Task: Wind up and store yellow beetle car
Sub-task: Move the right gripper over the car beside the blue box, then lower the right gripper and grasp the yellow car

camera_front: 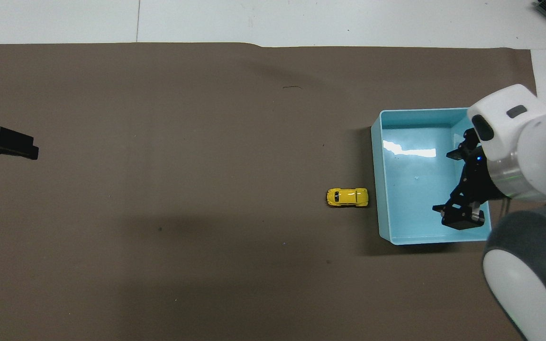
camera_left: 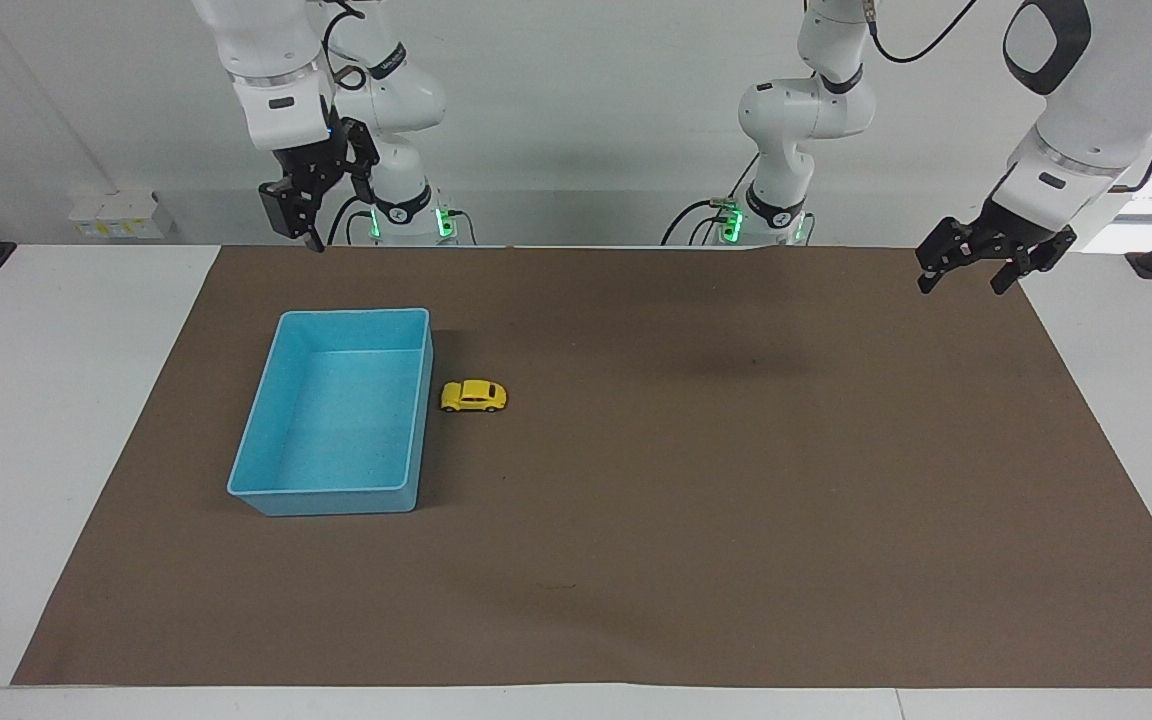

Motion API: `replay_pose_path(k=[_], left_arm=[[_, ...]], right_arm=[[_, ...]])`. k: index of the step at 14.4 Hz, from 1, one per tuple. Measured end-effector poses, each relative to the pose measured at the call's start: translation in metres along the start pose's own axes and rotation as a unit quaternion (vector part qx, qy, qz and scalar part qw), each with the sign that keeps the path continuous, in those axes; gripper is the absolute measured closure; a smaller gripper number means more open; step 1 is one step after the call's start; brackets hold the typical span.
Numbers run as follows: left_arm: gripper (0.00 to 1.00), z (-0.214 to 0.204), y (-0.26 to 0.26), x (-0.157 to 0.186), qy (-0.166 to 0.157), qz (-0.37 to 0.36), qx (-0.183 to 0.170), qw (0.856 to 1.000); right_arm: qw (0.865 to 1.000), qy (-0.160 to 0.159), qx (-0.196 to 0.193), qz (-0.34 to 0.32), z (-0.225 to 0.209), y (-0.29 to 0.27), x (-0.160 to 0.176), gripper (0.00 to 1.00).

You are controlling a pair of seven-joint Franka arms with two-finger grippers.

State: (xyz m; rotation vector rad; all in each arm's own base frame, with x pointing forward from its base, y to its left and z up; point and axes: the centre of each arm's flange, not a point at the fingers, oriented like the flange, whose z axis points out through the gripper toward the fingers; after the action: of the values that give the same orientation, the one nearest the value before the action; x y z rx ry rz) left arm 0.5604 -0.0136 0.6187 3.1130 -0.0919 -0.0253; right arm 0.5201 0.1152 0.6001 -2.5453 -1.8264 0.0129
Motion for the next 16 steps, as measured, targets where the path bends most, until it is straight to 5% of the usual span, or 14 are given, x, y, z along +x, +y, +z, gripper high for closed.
replay_pose_path(k=[5,16], left_arm=[[0.00,0.000,0.000,0.000,0.000,0.000,0.000,1.000],[0.00,0.000,0.000,0.000,-0.001,0.000,0.000,1.000]], right_arm=[[0.999,-0.006,0.010,-0.043,0.071,-0.004,0.048,0.00],[0.994,0.002,-0.002,-0.105,0.179,-0.010,0.067,0.00]])
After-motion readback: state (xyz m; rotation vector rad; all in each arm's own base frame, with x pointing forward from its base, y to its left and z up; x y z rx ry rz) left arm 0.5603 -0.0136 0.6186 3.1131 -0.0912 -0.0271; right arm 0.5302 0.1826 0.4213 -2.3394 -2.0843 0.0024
